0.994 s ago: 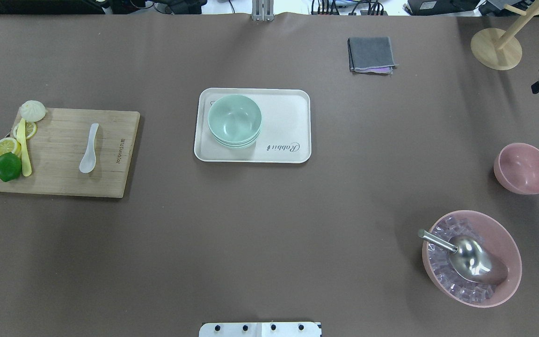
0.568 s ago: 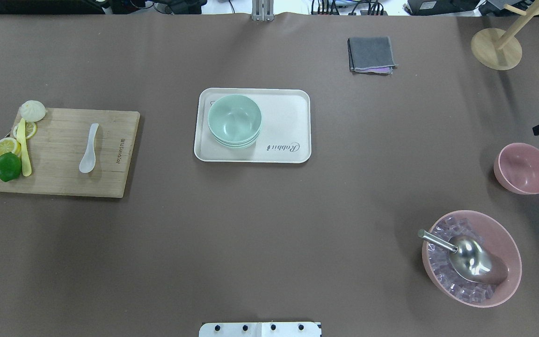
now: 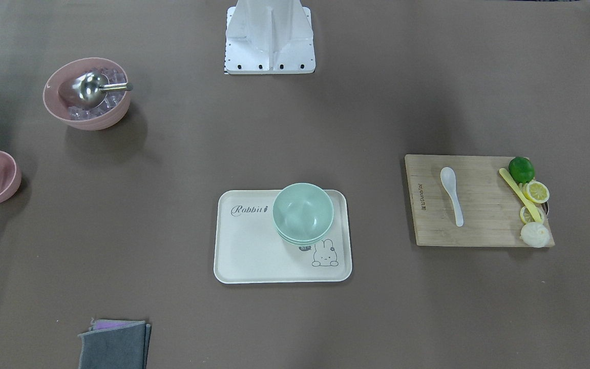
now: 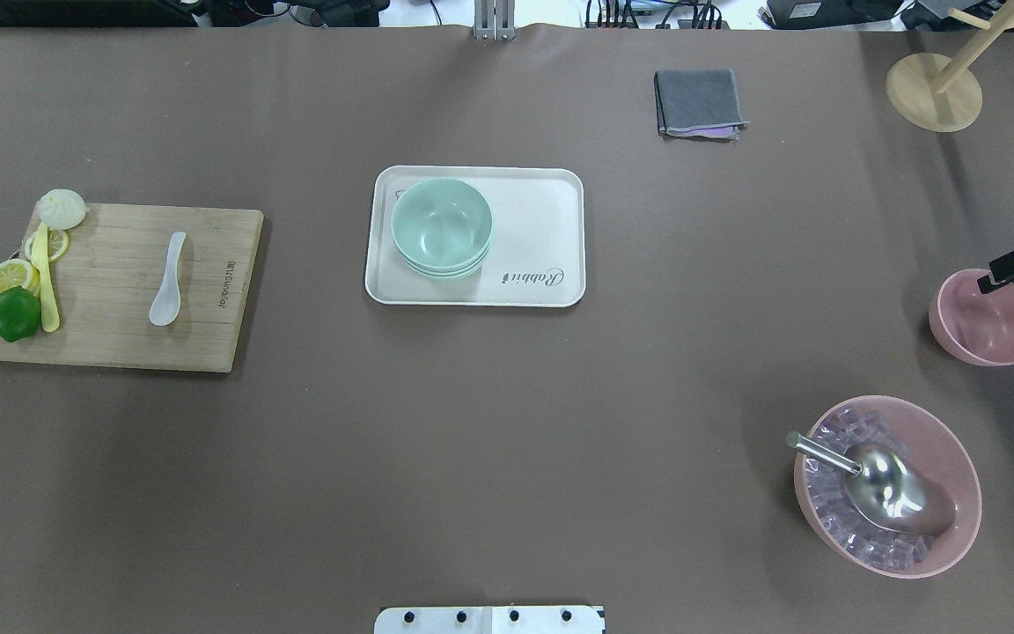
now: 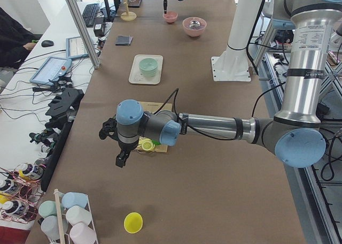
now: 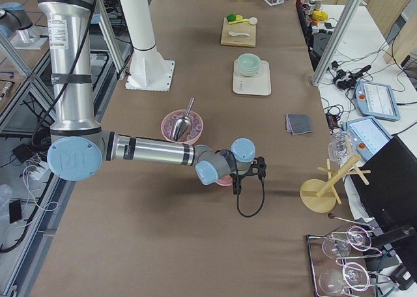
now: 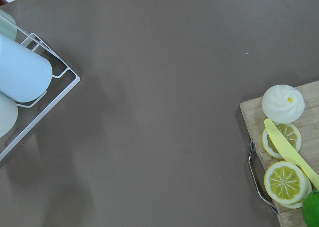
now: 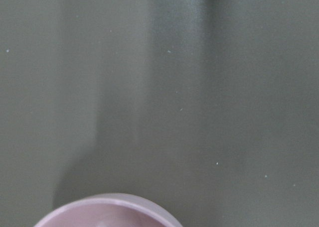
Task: Stack pink bowl on green and place spoon
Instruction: 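Reach the right gripper to the pink bowl while the left reaches the spoon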
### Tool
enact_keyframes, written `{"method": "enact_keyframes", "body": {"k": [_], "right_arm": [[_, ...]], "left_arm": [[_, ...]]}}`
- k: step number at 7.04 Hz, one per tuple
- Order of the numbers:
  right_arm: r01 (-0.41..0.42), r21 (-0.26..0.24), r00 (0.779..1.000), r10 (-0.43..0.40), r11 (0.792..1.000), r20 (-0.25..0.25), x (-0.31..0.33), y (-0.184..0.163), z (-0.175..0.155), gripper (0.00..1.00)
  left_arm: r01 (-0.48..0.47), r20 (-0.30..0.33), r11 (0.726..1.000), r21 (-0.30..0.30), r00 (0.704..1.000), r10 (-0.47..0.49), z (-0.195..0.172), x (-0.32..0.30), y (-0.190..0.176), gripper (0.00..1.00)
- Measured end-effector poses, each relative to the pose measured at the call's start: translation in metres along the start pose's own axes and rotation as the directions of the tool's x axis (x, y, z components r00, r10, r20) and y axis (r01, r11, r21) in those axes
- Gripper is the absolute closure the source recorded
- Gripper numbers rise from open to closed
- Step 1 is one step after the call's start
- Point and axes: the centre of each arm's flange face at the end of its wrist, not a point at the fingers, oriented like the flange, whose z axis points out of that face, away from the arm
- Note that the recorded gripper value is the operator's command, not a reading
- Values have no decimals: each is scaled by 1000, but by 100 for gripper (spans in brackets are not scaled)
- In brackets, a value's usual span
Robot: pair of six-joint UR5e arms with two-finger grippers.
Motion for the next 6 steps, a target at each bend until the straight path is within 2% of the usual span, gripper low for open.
{"method": "enact_keyframes", "body": {"k": [2,6], "right_arm": [[9,-2,1000,-9,1000,6,-3,1,0,100],[16,1,1000,-16,1000,14,-5,3,-3,100]], "left_arm": [[0,0,1000,1,1000,0,-1,1,-2,2],[3,0,1000,-2,1000,-3,0,0,-2,2]]}}
